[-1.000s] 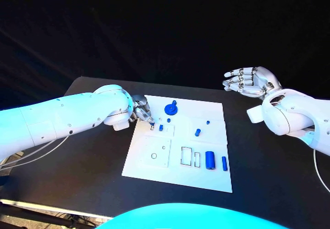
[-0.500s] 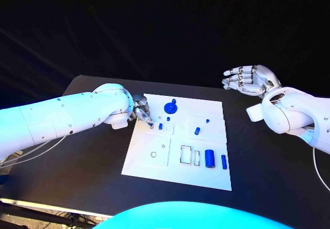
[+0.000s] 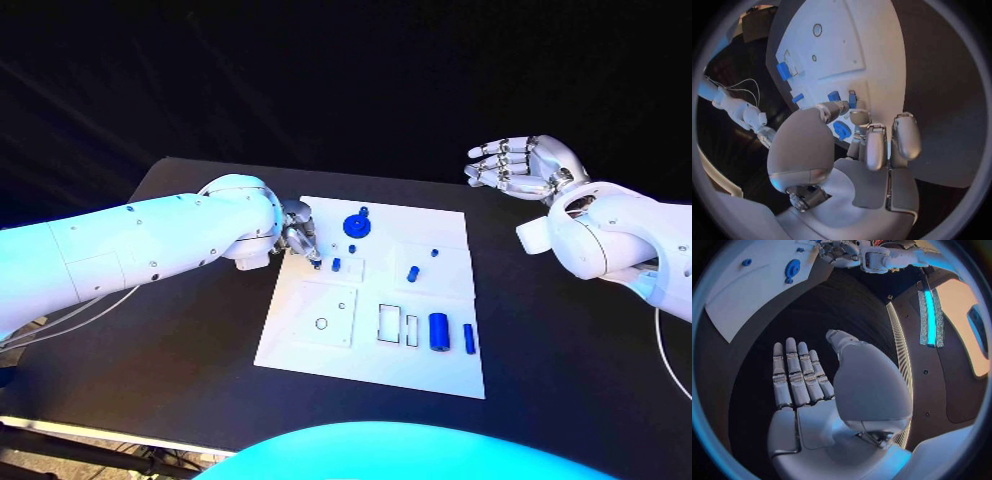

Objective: Assemble the parts on the task board

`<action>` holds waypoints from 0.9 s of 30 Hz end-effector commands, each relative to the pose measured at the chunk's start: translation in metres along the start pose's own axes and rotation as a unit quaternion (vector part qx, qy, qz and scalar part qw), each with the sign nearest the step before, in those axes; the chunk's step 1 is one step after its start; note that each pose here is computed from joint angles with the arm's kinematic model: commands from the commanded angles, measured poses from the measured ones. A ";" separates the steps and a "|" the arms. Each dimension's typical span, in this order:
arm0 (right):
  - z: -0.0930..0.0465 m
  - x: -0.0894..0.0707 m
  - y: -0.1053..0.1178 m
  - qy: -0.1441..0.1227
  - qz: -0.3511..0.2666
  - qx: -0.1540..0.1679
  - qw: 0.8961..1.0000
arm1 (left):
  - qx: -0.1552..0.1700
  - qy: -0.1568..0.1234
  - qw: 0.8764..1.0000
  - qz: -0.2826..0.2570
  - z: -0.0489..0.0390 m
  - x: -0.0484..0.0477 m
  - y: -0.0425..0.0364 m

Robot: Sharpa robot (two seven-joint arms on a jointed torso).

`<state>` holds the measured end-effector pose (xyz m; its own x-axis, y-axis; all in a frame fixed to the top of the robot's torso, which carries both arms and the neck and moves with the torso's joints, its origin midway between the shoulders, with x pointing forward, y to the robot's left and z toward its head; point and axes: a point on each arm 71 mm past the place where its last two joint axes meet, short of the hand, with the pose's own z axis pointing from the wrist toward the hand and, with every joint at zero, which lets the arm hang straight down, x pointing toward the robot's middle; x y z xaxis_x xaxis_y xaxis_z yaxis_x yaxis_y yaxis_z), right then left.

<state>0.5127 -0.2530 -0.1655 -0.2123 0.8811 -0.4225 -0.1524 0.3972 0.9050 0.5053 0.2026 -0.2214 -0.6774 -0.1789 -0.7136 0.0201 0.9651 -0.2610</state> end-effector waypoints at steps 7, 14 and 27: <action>0.000 0.001 0.001 0.006 0.001 -0.007 1.000 | 0.000 0.006 1.000 0.015 0.0003 0.0027 -0.0029; 0.000 0.001 0.001 0.006 0.002 -0.007 1.000 | 0.001 0.010 1.000 0.018 0.0002 0.0037 -0.0040; 0.000 0.002 0.001 0.007 0.002 -0.007 1.000 | 0.000 0.020 1.000 0.023 0.0005 0.0050 -0.0033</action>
<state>0.5126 -0.2531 -0.1656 -0.2124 0.8814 -0.4219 -0.1519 0.3968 0.9053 0.5039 0.1998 -0.2226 -0.6879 -0.1511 -0.7099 0.0380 0.9693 -0.2431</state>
